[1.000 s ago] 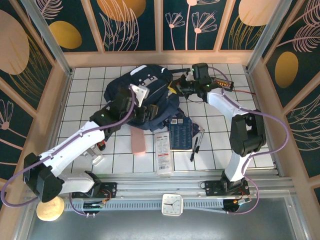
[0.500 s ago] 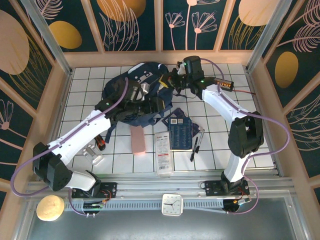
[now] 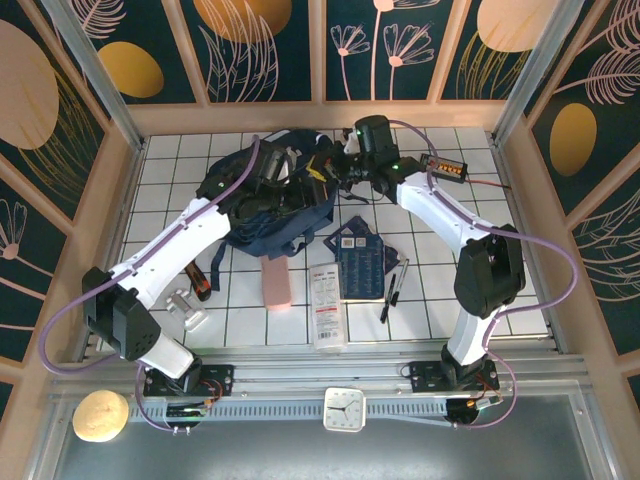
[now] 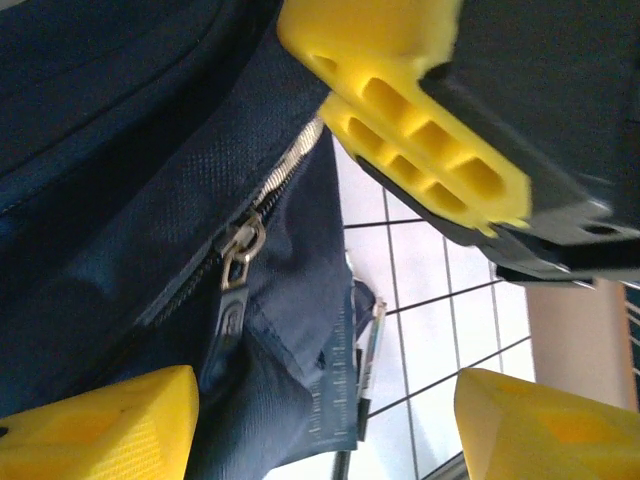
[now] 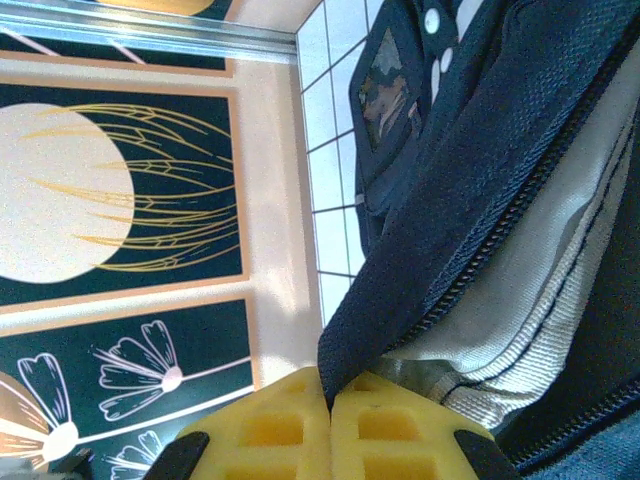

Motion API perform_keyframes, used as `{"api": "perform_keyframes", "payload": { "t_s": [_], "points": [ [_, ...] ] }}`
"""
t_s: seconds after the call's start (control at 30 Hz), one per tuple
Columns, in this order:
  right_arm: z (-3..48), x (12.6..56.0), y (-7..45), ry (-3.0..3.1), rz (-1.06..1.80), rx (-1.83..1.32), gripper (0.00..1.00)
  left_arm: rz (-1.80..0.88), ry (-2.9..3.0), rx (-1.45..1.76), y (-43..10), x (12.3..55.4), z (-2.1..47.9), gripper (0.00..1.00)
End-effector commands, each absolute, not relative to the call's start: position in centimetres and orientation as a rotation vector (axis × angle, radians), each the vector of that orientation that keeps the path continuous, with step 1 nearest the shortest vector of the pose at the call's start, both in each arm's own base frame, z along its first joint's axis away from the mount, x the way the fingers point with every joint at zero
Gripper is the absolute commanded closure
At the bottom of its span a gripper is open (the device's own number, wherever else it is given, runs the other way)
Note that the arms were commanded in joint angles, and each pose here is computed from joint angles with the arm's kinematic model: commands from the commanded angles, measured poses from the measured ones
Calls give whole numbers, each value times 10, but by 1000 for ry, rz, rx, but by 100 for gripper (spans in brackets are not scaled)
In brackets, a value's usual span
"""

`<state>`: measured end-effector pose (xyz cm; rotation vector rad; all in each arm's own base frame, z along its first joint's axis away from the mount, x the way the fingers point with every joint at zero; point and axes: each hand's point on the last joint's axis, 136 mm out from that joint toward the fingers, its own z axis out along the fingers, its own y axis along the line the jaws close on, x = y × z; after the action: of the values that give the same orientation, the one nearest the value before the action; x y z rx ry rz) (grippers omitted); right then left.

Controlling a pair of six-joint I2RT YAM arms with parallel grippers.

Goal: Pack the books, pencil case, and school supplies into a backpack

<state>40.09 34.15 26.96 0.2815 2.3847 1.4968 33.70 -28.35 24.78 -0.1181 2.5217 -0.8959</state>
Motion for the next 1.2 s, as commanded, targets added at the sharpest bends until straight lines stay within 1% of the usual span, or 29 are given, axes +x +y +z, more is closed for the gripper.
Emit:
{"api": "perform_keyframes", "payload": {
  "t_s": [0.0, 0.23, 0.33, 0.43, 0.5, 0.63, 0.67, 0.77, 0.9, 0.97, 1.17],
  "points": [
    [353, 392, 344, 2169, 1605, 163, 100, -808, 2568, -137, -270, 335, 240, 33],
    [359, 385, 349, 2168, 1620, 159, 100, -706, 2563, -128, -260, 348, 235, 42],
    [361, 382, 352, 2169, 1628, 152, 100, -641, 2539, -125, -254, 355, 238, 44],
    [360, 379, 357, 2175, 1638, 148, 100, -644, 2524, -116, -255, 361, 240, 46],
    [359, 378, 361, 2176, 1647, 146, 100, -644, 2525, -102, -258, 365, 239, 49],
    [357, 376, 366, 2187, 1652, 143, 100, -634, 2515, -79, -260, 370, 240, 60],
    [356, 375, 367, 2190, 1650, 144, 100, -627, 2513, -77, -260, 371, 240, 61],
    [352, 375, 368, 2202, 1644, 151, 100, -611, 2508, -77, -257, 373, 240, 68],
    [347, 373, 365, 2220, 1619, 151, 100, -579, 2505, -97, -250, 373, 239, 84],
    [340, 371, 363, 2237, 1600, 152, 100, -565, 2493, -113, -244, 373, 240, 100],
    [311, 371, 337, 2288, 1472, 188, 100, -513, 2482, -120, -225, 366, 248, 100]
  ]
}}
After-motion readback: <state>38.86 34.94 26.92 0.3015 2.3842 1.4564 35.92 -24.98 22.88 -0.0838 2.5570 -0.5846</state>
